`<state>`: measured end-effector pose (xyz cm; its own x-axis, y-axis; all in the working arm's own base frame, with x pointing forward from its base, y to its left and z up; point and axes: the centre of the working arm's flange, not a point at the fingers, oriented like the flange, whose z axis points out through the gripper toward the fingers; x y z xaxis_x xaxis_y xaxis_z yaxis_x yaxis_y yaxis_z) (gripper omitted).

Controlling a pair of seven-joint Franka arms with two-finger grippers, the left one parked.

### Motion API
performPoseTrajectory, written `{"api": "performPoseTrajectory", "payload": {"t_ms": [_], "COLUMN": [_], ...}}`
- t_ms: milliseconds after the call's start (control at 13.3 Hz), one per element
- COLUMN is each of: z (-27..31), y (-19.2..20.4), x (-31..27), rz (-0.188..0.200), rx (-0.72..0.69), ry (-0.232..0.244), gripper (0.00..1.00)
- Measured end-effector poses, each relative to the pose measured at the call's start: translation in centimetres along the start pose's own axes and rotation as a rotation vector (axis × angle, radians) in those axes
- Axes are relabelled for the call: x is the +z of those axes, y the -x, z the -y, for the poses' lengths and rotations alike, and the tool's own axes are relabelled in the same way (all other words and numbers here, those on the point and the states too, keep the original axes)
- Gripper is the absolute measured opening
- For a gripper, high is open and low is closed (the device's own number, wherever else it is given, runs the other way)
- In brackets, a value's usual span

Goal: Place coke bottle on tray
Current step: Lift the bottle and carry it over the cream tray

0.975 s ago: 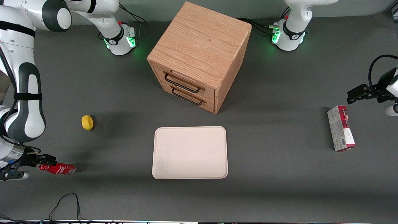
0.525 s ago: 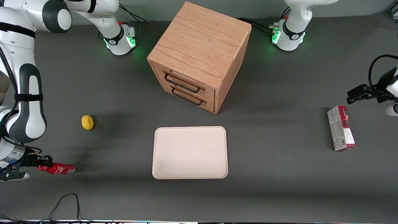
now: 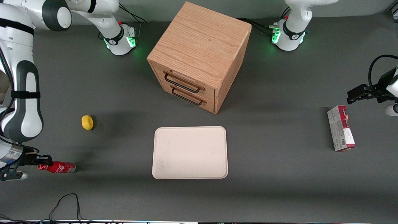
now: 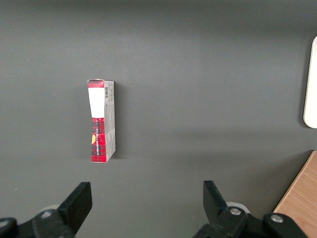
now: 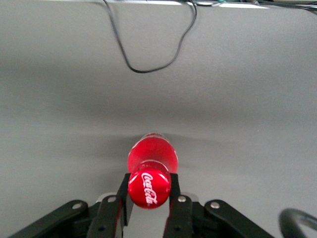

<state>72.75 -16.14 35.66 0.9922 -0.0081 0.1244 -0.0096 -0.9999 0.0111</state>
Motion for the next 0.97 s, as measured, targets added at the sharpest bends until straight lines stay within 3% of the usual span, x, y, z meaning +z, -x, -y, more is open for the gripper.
{"api": "performPoseTrajectory", "payload": {"t_ms": [150,300,450,750,975], "z": [4.6,10.7,17.1,28.7,37.1], "y": [-0.5,0.0,0.8,2.2,3.3], "x": [-6.6,-14.2,-19.3,-20.6,-18.9], "rz": [0.033,0.076,0.081,0.065,0.045], "rx": [0.044,0.090,0.139,0.203,0.224], "ry": [-0.025,-0.009,-0.007,0.027,-0.012], "gripper": [0.32,0.32,0.32,0.32,0.32]}}
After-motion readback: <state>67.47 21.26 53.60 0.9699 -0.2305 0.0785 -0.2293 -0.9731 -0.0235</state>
